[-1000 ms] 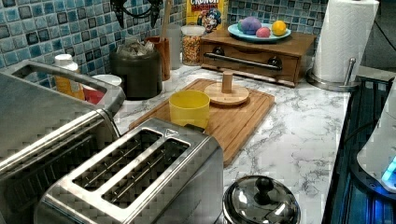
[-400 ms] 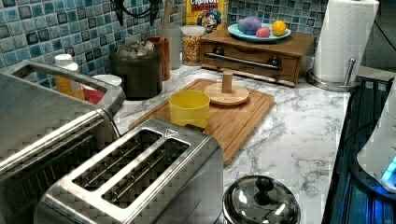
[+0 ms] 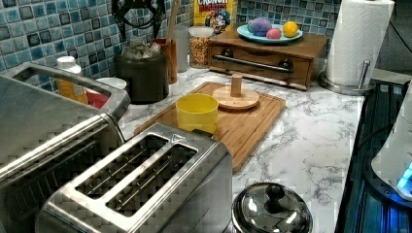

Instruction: Get a tea bag.

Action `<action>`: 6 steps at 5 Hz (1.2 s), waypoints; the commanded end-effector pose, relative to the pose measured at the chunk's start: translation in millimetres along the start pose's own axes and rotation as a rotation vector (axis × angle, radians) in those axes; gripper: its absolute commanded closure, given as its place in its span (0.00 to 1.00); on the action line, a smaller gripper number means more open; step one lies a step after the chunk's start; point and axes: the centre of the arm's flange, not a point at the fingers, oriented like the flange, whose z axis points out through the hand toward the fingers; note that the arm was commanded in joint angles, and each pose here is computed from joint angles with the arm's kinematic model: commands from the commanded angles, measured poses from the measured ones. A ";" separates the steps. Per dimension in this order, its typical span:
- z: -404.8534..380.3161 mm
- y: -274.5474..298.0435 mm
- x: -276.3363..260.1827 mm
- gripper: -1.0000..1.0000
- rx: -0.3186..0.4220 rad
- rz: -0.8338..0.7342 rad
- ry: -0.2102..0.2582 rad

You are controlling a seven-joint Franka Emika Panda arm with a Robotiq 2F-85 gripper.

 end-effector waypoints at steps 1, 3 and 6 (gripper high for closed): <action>-72.5 -12.9 29.3 1.00 0.139 0.084 0.115; -76.0 -2.6 30.5 1.00 0.145 0.122 0.153; -119.1 14.0 28.8 1.00 0.199 0.122 0.128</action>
